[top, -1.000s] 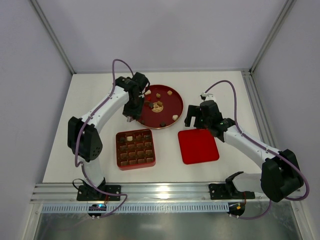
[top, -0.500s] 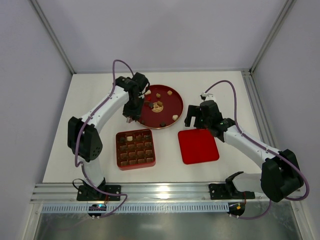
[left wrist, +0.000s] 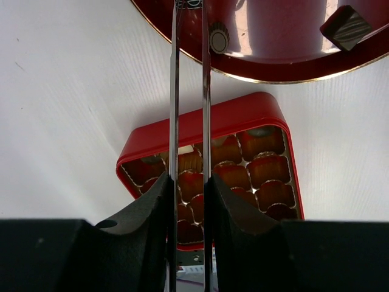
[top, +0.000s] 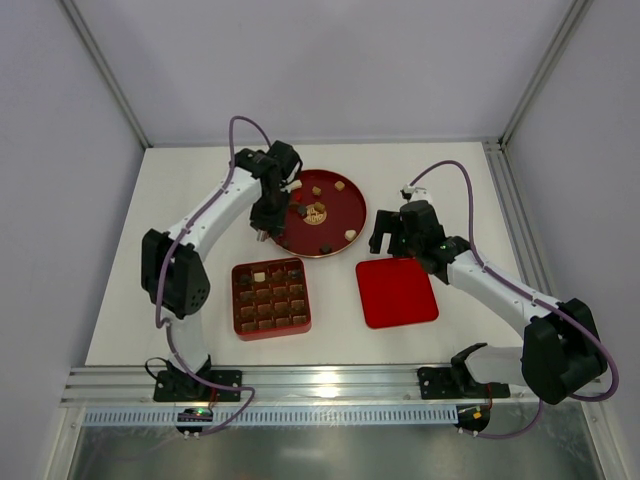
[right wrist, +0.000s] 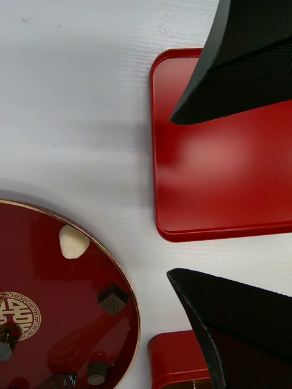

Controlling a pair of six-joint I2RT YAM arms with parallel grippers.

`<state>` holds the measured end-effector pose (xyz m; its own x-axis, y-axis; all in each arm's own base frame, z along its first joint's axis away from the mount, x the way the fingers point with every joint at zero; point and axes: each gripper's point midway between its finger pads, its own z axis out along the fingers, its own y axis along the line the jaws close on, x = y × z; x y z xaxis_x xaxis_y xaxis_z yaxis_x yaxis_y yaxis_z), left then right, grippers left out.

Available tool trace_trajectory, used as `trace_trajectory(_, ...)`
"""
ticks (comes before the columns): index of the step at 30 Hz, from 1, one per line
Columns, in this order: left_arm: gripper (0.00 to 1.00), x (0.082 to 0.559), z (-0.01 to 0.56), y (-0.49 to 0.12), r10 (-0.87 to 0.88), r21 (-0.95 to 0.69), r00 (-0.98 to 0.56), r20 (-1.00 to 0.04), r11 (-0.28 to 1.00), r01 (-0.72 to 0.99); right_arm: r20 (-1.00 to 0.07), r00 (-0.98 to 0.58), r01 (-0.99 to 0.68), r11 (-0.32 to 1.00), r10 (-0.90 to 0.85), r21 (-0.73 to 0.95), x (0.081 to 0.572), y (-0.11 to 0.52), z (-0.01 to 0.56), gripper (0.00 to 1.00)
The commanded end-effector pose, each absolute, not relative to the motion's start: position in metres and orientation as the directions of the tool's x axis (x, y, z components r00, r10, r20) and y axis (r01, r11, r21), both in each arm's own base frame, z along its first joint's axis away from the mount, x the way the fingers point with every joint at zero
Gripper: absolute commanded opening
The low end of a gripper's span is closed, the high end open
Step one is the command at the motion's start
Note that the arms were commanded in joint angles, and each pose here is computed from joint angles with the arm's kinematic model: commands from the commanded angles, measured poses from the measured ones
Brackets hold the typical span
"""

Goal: Pack the chocolate

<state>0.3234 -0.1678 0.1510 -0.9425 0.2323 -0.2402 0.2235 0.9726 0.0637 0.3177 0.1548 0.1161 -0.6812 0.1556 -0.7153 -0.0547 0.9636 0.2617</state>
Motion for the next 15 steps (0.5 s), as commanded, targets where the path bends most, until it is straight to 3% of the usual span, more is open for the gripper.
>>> trace_trajectory(1, 0.3, 0.334, 0.16, -0.177, 0.23, 0.035, -0.933, -0.277, 0.973, 0.229, -0.749, -0.641, -0.057, 0.962, 0.169, 0.265, 0.323, 0.151, 0.132, 1.0)
trace_trajectory(15, 0.28, 0.358, 0.175, -0.186, 0.202, 0.032, -0.912, -0.356, 0.978, 0.205, -0.749, -0.641, -0.051, 0.963, 0.171, 0.263, 0.323, 0.147, 0.132, 1.0)
